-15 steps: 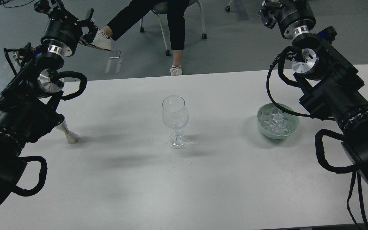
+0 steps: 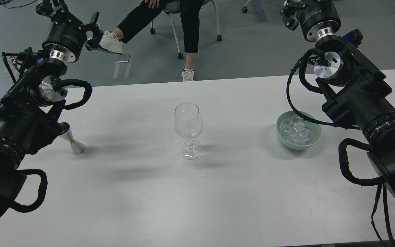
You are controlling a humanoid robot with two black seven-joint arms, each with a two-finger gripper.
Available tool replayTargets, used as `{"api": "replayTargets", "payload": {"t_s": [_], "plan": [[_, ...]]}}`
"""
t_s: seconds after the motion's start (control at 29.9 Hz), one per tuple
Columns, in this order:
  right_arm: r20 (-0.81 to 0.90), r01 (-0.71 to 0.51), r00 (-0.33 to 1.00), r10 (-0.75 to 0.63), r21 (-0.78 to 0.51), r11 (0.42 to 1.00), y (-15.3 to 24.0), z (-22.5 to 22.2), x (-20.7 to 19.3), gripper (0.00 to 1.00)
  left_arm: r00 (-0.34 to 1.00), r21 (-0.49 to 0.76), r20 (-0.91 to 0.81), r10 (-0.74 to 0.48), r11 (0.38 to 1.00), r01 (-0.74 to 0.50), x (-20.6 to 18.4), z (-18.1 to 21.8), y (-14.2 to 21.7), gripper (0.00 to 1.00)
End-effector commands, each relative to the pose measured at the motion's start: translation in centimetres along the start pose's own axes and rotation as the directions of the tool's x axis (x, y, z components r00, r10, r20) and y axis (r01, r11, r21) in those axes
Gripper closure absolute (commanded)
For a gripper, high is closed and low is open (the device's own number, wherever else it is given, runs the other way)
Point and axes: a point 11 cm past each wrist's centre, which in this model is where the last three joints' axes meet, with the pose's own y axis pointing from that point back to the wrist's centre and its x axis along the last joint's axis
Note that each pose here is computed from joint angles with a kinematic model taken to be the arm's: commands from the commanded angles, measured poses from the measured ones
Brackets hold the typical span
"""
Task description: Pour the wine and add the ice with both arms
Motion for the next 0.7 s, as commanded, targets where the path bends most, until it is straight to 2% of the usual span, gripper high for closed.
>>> {"api": "replayTargets", "payload": {"t_s": [0.0, 0.27, 0.47, 0.67], "plan": [[0.002, 0.004, 1.0, -0.004, -0.006, 1.0, 0.1, 0.3, -0.2, 0.0, 1.0, -0.003, -0.01, 0.002, 1.0, -0.002, 0.0, -0.1, 0.1, 0.02], [0.003, 0.043, 0.999, -0.043, -0.012, 0.999, -0.2, 0.6, -1.7, 0.0, 0.999, -0.005, -0.027, -0.027, 1.0, 0.026, -0.5, -0.3, 0.0, 0.02], [-0.063, 0.067, 0.995, -0.073, -0.101, 0.993, 0.1, 2.2, -2.0, 0.0, 0.999, -0.005, -0.031, -0.026, 1.0, 0.026, -0.5, -0.3, 0.0, 0.02], [-0.075, 0.061, 0.995, -0.068, -0.094, 0.994, -0.1, 1.7, -1.7, 0.0, 0.999, -0.003, -0.031, -0.028, 1.0, 0.028, -0.6, -0.4, 0.0, 0.02]]}}
